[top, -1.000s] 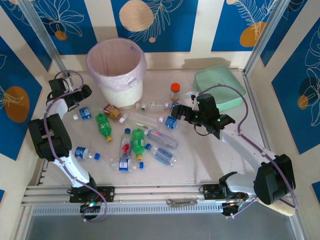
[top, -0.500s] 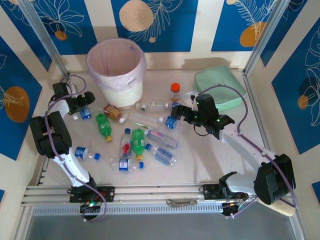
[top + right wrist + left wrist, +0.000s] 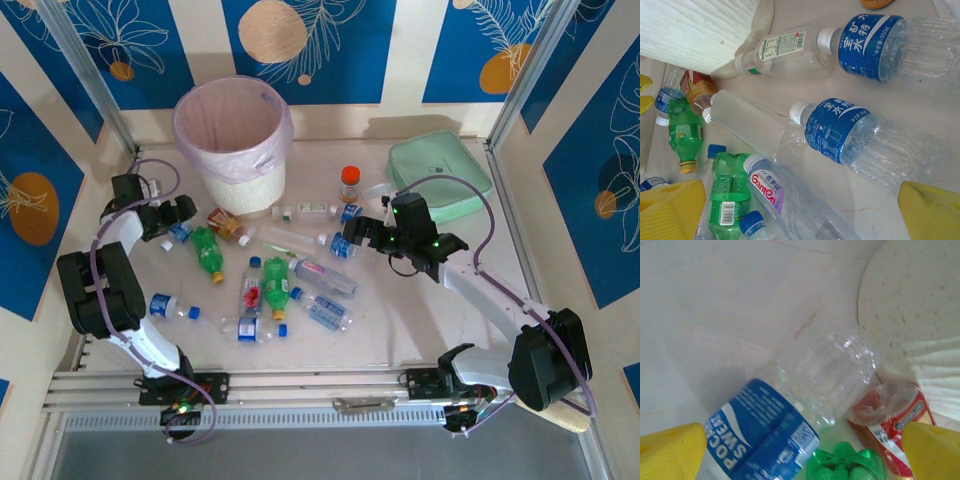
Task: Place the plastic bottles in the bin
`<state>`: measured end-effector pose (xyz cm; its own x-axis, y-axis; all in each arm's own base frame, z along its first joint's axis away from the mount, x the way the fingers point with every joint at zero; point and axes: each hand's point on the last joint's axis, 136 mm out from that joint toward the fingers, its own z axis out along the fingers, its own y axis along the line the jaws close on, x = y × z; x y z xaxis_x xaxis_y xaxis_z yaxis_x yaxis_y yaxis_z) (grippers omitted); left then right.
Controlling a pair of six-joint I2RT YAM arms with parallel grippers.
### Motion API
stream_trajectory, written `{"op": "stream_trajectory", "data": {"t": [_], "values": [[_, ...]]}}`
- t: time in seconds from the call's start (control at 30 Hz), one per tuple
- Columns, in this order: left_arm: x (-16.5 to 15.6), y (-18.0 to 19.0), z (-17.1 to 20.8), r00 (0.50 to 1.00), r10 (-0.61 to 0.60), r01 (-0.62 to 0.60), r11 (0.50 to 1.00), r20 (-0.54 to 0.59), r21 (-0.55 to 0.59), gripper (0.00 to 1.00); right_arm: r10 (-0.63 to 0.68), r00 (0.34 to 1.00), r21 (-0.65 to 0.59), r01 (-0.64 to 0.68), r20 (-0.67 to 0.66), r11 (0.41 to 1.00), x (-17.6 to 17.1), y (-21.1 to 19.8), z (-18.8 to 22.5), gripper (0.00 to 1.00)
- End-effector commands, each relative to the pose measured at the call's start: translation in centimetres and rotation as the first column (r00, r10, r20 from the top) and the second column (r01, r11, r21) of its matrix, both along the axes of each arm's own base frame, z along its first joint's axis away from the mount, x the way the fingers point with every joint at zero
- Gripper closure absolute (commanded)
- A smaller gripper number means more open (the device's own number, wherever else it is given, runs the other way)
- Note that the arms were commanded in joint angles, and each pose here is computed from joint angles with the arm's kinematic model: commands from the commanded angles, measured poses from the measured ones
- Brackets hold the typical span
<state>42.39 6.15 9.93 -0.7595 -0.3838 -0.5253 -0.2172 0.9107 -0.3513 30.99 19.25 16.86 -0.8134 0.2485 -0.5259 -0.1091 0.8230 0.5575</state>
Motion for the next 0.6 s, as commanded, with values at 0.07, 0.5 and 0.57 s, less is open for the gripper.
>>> {"op": "stream_trajectory", "data": {"t": [0.07, 0.5, 0.57], "values": [[-0.8, -1.4, -0.8, 0.995, -0.082, 0.086, 0.994, -0.050, 0.075, 0.00, 0.011, 1.000, 0.002, -0.011, 0.016, 1.000, -0.1, 0.1, 0.3, 0.01], [0.0, -1.0, -3.6, 0.981, -0.116, 0.141, 0.976, -0.152, 0.166, 0.05, 0.027, 1.000, 0.008, -0.027, -0.003, 1.000, 0.6, 1.0, 0.3, 0.01], [0.0, -0.7, -4.0, 0.981, -0.108, 0.137, 0.975, -0.164, 0.175, 0.06, 0.031, 1.000, 0.008, -0.031, -0.006, 1.000, 0.8, 1.3, 0.3, 0.01]]}}
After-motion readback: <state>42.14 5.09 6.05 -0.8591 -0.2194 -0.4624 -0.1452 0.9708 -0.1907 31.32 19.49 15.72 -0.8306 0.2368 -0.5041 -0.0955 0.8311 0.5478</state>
